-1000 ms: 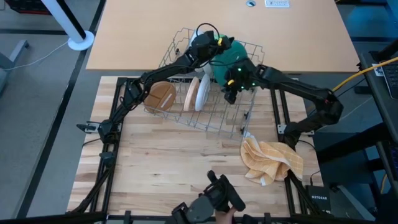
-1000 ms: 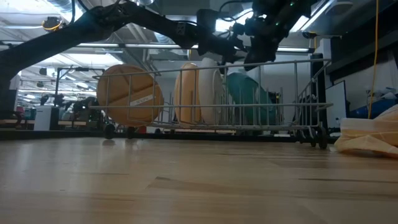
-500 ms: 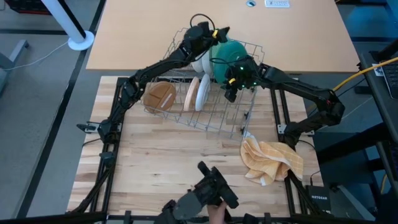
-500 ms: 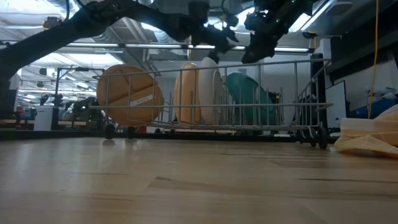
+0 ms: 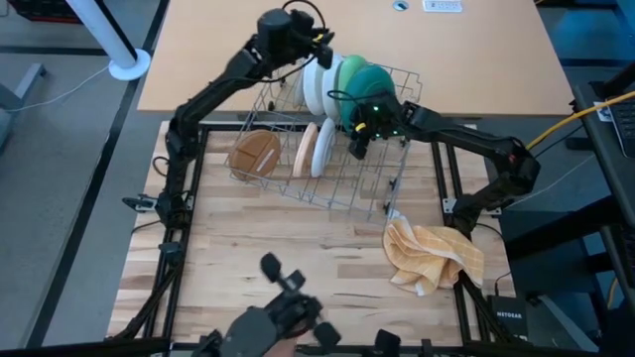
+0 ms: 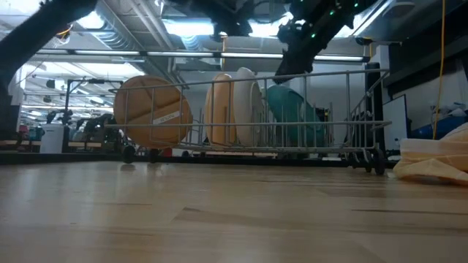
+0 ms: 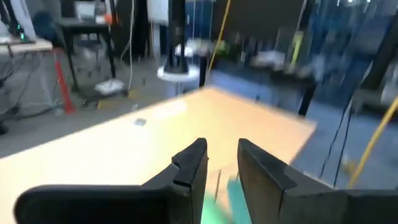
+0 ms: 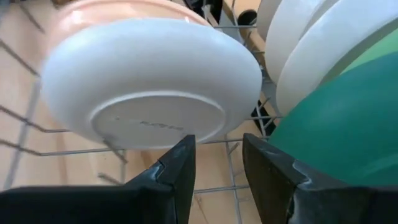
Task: Sort dishes
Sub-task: Put the dark green plate in the dish rack
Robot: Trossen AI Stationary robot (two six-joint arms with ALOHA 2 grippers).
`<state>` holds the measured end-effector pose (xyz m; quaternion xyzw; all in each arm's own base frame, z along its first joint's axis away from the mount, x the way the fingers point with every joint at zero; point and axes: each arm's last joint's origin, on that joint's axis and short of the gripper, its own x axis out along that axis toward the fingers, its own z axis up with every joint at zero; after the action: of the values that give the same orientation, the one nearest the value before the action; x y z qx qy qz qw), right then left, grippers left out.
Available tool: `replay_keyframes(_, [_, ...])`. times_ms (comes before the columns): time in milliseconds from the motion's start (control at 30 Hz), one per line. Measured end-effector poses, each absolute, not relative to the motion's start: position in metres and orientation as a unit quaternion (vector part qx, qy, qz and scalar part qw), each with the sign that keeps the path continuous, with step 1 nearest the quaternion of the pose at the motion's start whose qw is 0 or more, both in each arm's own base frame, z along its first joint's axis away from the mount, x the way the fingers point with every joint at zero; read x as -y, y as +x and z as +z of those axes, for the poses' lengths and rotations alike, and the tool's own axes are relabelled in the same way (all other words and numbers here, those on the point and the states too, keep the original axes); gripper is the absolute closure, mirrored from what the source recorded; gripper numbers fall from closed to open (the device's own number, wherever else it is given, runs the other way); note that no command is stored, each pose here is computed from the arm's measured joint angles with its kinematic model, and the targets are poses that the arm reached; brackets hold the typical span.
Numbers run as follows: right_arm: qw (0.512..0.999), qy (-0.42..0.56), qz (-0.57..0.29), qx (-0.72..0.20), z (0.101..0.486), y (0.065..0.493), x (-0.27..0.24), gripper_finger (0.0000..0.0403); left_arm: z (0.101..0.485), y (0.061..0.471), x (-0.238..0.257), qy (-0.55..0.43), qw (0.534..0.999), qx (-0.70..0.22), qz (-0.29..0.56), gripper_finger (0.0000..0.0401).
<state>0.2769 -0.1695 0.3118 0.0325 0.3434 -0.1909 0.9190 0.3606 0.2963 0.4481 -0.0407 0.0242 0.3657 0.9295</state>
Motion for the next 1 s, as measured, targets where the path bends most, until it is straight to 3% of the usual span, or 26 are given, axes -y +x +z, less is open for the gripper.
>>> replay_keyframes(167, [0.909, 0.011, -0.214, -0.357, 0.298, 0.287, 0.178, 0.0265, 0.454, 0.336, -0.277, -0.028, 0.918, -0.141, 0.369, 0.0320])
replay_keyframes(433, [0.888, 0.005, -0.263, -0.378, 0.290, 0.280, 0.199, 0.0265, 0.452, 0.317, -0.255, -0.058, 0.901, -0.240, 0.358, 0.0320])
replay_keyframes(1000, [0.849, 0.020, -0.385, -0.361, 0.294, 0.257, 0.230, 0.0265, 0.446, 0.321, -0.243, -0.050, 0.898, -0.280, 0.336, 0.0320])
